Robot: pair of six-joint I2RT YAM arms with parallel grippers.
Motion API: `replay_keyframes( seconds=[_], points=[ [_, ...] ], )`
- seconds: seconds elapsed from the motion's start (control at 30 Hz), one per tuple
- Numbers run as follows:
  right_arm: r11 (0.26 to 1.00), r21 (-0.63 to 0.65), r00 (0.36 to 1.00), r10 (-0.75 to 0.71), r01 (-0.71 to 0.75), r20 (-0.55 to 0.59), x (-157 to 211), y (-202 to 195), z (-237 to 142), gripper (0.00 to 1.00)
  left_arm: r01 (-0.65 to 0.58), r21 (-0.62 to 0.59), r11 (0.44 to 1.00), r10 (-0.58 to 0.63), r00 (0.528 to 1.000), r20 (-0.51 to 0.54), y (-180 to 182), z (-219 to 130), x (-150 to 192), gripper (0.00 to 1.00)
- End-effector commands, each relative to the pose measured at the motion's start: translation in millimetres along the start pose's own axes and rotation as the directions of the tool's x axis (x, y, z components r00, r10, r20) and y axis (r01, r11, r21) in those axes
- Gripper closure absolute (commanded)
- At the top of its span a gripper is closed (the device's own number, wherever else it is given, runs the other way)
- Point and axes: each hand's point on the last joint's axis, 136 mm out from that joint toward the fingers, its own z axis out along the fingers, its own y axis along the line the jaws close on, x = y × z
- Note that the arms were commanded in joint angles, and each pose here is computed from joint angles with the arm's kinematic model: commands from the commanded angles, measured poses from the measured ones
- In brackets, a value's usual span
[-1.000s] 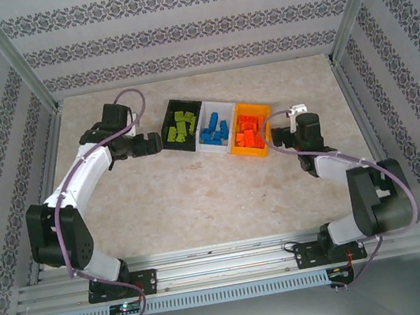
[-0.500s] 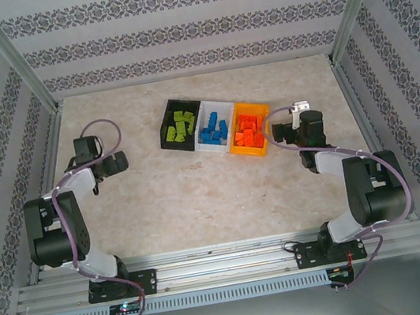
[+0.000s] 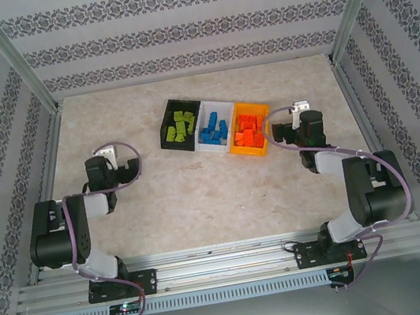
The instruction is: Sort the legos into containers by color
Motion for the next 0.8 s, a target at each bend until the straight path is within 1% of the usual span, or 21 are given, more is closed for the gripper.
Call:
replay_keyframes(
  seconds=[0.0, 0.13, 0.2, 0.27, 0.33, 0.5, 0.77],
  points=[
    [1.0, -0.022, 1.0, 0.009, -0.009, 0.022, -7.5, 3.7, 1.3, 0.02, -0.062, 0.024, 0.998, 0.057, 0.982, 0.178, -9.7, -9.5, -38.2, 0.0],
    [1.0, -0.021, 1.0, 0.011, -0.01, 0.023, -8.1, 3.4, 1.1, 0.02, -0.072, 0.003, 0.997, 0.07, 0.976, 0.204, -9.4, -13.0, -30.7, 0.0],
    [1.0, -0.021, 1.0, 0.01, -0.01, 0.022, -7.8, 3.5, 1.3, 0.02, -0.081, 0.006, 0.997, 0.076, 0.956, 0.283, -11.1, -18.8, -29.3, 0.0],
    [1.0, -0.02, 1.0, 0.01, -0.01, 0.022, -7.9, 3.3, 1.1, 0.02, -0.076, 0.001, 0.997, 0.073, 0.961, 0.266, -10.3, -22.2, -26.6, 0.0],
    [1.0, -0.019, 1.0, 0.011, -0.01, 0.023, -7.8, 3.0, 1.2, 0.02, -0.079, 0.006, 0.997, 0.074, 0.957, 0.279, -11.1, -20.1, -28.9, 0.0],
    [1.0, -0.02, 1.0, 0.007, -0.006, 0.026, -7.8, 3.7, 0.5, 0.02, -0.059, -0.02, 0.998, 0.062, 0.972, 0.227, -5.2, -10.1, -30.3, 0.0],
    [1.0, -0.006, 0.994, -0.001, 0.002, 0.107, -7.3, 4.5, -11.4, 0.02, -0.065, -0.01, 0.998, 0.066, 0.972, 0.226, -7.0, -9.3, -30.3, 0.0]
  ],
)
